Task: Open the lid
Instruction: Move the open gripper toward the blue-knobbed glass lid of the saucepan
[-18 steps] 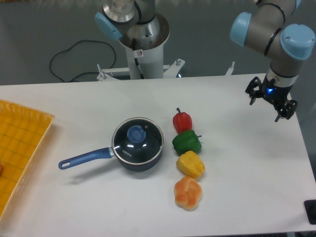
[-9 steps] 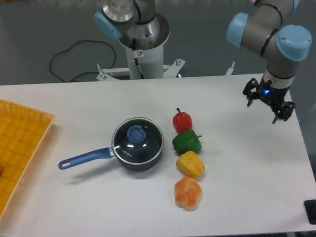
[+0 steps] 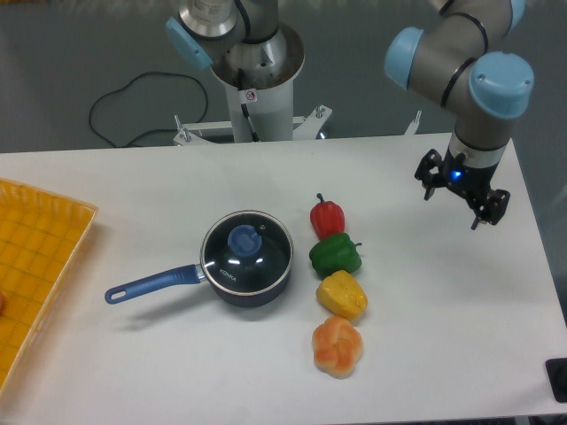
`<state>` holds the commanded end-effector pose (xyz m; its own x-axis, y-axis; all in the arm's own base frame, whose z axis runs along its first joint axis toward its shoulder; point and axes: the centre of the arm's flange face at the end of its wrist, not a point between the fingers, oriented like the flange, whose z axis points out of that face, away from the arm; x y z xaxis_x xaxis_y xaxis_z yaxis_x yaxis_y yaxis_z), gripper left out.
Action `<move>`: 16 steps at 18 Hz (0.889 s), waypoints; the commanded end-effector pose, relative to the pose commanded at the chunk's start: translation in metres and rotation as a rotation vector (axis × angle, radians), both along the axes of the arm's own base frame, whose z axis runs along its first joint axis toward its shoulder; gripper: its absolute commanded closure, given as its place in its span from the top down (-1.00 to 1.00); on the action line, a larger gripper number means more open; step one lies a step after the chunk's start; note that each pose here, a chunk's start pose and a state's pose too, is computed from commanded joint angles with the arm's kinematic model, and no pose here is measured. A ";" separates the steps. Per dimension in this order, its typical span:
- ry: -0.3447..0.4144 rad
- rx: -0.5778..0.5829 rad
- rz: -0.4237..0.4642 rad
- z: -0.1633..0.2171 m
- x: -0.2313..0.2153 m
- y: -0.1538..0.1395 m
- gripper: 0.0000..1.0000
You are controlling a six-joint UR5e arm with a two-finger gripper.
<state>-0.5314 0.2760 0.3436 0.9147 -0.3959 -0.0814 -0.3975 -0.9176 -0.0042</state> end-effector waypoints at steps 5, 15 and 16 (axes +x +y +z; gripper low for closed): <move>-0.026 -0.015 -0.044 -0.008 0.046 0.015 1.00; -0.024 -0.004 -0.021 -0.006 0.124 0.111 1.00; -0.022 -0.012 -0.036 -0.005 0.132 0.118 1.00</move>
<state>-0.3989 0.3941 0.3383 0.9014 -0.4294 -0.0568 -0.4302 -0.9027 -0.0024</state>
